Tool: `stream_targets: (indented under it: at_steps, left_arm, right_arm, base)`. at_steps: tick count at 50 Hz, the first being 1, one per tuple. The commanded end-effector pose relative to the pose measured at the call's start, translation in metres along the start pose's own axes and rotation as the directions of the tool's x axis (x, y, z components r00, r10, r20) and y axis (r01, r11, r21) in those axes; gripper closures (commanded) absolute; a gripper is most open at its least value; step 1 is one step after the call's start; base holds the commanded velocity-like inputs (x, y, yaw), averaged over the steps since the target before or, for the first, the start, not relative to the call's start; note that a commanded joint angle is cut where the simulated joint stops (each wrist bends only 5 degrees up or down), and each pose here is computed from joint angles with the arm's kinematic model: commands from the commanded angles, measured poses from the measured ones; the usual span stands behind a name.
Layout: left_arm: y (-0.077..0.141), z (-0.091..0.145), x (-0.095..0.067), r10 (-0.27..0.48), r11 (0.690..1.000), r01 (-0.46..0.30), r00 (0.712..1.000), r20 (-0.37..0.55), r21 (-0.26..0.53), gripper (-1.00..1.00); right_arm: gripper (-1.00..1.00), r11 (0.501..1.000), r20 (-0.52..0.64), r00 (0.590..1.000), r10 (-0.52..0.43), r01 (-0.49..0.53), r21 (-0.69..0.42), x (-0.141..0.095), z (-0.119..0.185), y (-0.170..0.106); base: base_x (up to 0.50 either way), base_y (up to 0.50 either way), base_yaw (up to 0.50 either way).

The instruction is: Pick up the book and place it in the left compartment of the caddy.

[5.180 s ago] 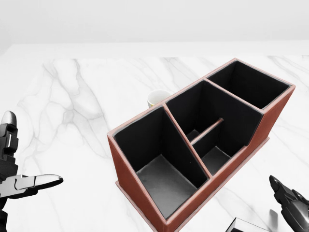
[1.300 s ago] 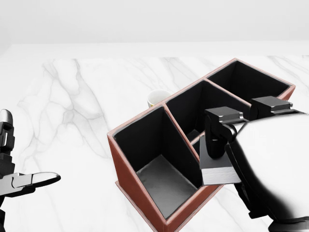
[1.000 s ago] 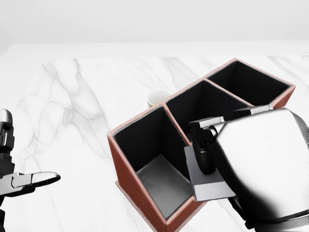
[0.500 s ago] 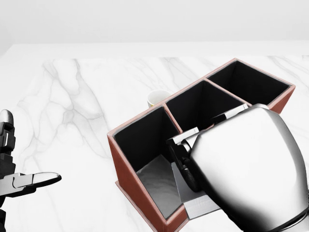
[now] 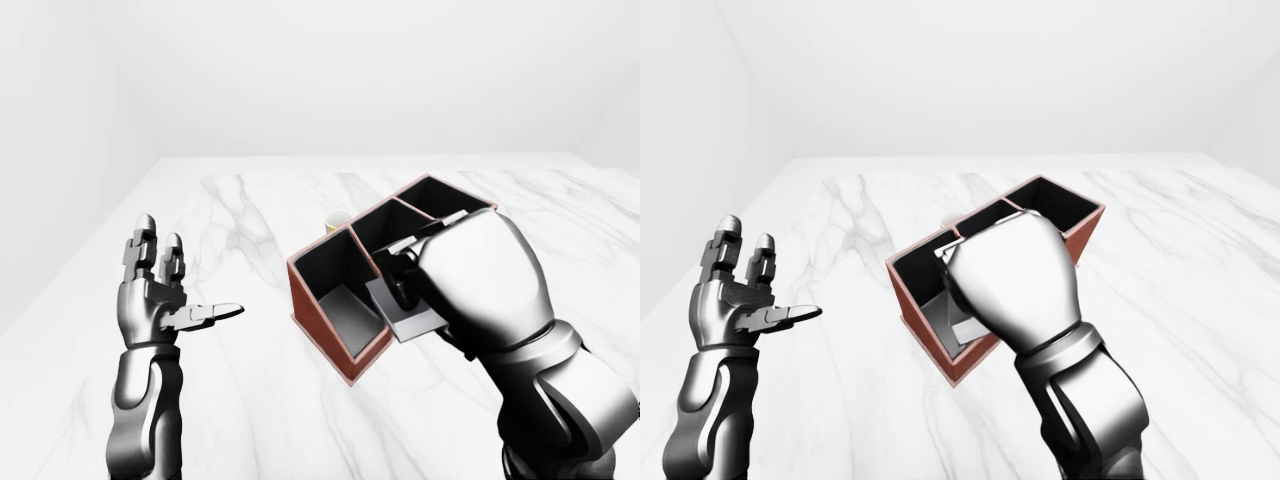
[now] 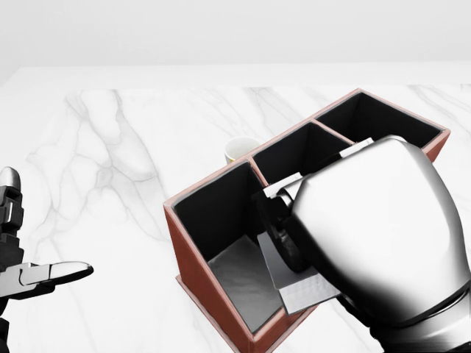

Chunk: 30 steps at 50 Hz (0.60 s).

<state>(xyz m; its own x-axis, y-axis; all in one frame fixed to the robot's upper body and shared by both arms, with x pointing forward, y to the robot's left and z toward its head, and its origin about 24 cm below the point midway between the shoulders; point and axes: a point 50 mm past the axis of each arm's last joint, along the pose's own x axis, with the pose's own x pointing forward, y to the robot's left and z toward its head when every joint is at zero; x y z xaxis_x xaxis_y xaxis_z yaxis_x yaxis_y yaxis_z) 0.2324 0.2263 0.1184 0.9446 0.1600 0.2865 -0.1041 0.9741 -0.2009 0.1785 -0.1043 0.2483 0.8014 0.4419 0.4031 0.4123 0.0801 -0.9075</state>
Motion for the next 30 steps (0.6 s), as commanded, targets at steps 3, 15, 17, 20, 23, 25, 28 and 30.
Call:
stream_targets:
  at_steps: [3,15,17,20,23,25,28,30]
  left_arm:
    - [0.0,-0.001,0.0,0.001,1.0,-0.001,1.0,-0.005,0.002,-1.0]
    - [0.0,-0.003,0.001,0.005,1.0,-0.005,1.0,-0.01,0.006,-1.0]
    - [0.0,0.0,0.0,0.006,1.0,-0.006,1.0,0.0,0.006,-1.0]
    - [0.001,-0.002,0.001,0.006,1.0,-0.006,1.0,-0.009,0.005,-1.0]
    - [0.001,0.0,0.0,0.007,1.0,-0.007,1.0,-0.001,0.005,-1.0]
    - [0.001,0.001,0.0,0.007,1.0,-0.007,1.0,0.002,0.006,-1.0]
    - [0.001,0.002,0.0,0.008,1.0,-0.008,1.0,0.006,0.005,-1.0]
    - [0.001,0.001,0.0,0.008,1.0,-0.008,1.0,0.003,0.005,-1.0]
  right_arm:
    - [1.0,0.995,-0.043,0.999,-0.032,0.036,0.096,0.007,-0.011,-0.002]
    - [1.0,0.984,-0.11,0.994,-0.012,0.031,0.173,0.008,-0.014,0.006]
    - [1.0,0.982,-0.114,0.993,-0.005,0.027,0.186,0.008,-0.013,0.008]
    - [1.0,0.982,-0.109,0.994,-0.003,0.024,0.188,0.009,-0.01,0.008]
    - [1.0,0.979,-0.141,0.99,0.015,0.014,0.202,0.01,-0.012,0.013]
    - [1.0,0.976,-0.163,0.986,0.021,0.016,0.219,0.011,-0.014,0.015]
    - [1.0,0.968,-0.177,0.983,0.049,-0.003,0.252,0.011,-0.015,0.021]
    - [1.0,0.966,-0.183,0.982,0.055,-0.005,0.259,0.011,-0.015,0.022]
  base:
    - [0.0,0.0,0.0]
    - [0.0,0.0,0.0]
    - [0.0,0.0,0.0]
    - [0.0,0.0,0.0]
    - [0.0,0.0,0.0]
    - [0.0,0.0,0.0]
    - [0.0,0.0,0.0]
    - [0.0,0.0,0.0]
